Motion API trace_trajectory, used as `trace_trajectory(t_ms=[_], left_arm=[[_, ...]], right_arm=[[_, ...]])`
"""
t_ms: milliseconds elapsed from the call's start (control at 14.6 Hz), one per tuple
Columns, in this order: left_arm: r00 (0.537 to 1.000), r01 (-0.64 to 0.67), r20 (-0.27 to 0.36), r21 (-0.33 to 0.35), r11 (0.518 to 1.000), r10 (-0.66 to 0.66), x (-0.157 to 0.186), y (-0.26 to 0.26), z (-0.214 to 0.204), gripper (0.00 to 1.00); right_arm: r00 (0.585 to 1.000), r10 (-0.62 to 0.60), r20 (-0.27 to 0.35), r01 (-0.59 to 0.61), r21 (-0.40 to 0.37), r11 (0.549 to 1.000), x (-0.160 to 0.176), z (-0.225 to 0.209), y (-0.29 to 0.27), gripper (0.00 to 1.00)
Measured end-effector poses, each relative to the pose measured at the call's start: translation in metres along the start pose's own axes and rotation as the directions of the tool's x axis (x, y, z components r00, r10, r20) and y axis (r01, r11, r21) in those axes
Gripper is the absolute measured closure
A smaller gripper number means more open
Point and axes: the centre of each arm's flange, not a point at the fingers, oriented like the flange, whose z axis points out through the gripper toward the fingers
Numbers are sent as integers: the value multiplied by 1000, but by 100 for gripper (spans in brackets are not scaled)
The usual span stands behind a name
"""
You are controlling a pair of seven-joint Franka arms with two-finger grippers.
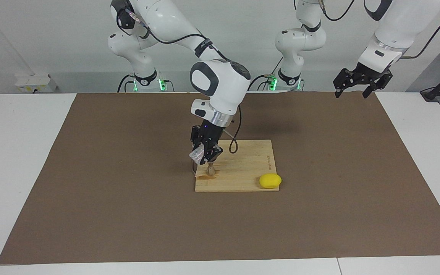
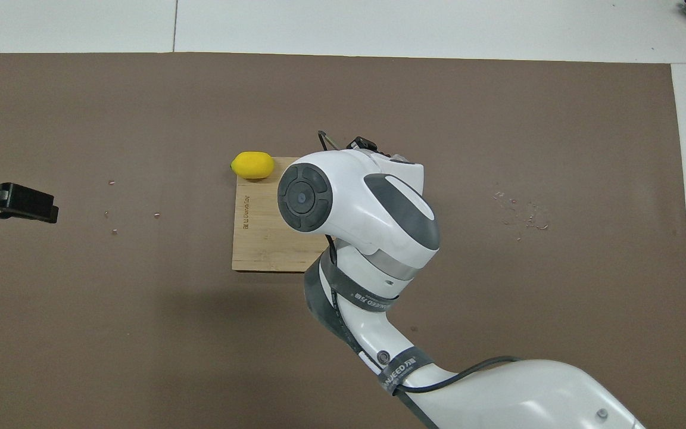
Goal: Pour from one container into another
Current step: 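Tilt the clear cup with the right gripper to pour into the dark cup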
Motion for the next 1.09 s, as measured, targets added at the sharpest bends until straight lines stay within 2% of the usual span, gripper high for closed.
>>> trace_trajectory(t_ms=[821,1094], left_arm=[[1000,-8,0,1,1000,8,0,5,0,0],[1000,-10,-19,2,1000,10,2,6,-2,0]], right_arm=[[999,-32,-33,32,3,999,-3,-3,0,49],[998,-37,-41,37,0,999,-5,-4,0,49]])
